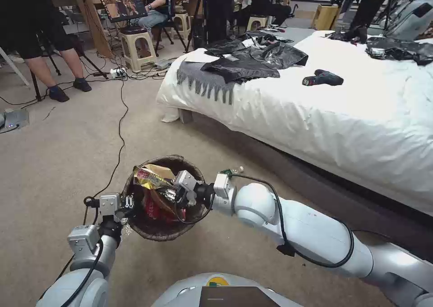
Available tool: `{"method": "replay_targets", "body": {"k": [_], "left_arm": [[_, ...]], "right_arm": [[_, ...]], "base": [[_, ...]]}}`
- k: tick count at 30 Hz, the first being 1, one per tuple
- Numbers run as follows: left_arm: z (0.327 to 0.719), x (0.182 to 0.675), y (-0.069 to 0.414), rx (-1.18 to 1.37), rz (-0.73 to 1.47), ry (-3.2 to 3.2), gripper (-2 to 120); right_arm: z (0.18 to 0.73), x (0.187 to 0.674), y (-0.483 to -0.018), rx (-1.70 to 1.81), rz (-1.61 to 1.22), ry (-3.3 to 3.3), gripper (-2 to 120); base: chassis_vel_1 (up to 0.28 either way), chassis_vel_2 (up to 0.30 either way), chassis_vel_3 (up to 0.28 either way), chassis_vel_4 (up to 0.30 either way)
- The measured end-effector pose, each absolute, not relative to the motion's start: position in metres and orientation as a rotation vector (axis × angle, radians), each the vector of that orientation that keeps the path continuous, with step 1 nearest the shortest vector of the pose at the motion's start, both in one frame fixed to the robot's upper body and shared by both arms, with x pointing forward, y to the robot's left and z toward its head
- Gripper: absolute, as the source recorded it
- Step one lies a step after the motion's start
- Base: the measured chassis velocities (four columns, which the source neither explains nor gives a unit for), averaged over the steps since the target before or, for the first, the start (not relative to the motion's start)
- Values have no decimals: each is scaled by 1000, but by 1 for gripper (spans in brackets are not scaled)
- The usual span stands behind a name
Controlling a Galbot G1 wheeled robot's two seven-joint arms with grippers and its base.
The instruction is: Pick up the trash bin, then pick up the garbage from the floor and place it into the trash bin.
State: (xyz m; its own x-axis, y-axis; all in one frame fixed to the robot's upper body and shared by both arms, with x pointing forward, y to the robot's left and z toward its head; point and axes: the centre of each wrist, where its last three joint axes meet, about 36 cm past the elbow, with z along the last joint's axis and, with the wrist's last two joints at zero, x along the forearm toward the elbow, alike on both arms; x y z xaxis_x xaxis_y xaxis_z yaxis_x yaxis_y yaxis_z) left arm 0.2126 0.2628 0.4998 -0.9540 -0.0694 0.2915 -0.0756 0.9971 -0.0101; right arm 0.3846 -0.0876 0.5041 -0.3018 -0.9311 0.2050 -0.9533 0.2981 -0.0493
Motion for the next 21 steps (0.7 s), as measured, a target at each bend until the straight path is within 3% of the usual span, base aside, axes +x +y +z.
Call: {"method": "replay_targets", "body": {"k": [21], "left_arm": [[498,215,265,101,32,-2845,0]], "right_arm": [[513,372,-98,1721,218,-2477,98]], "base": [[0,0,0,0]]}}
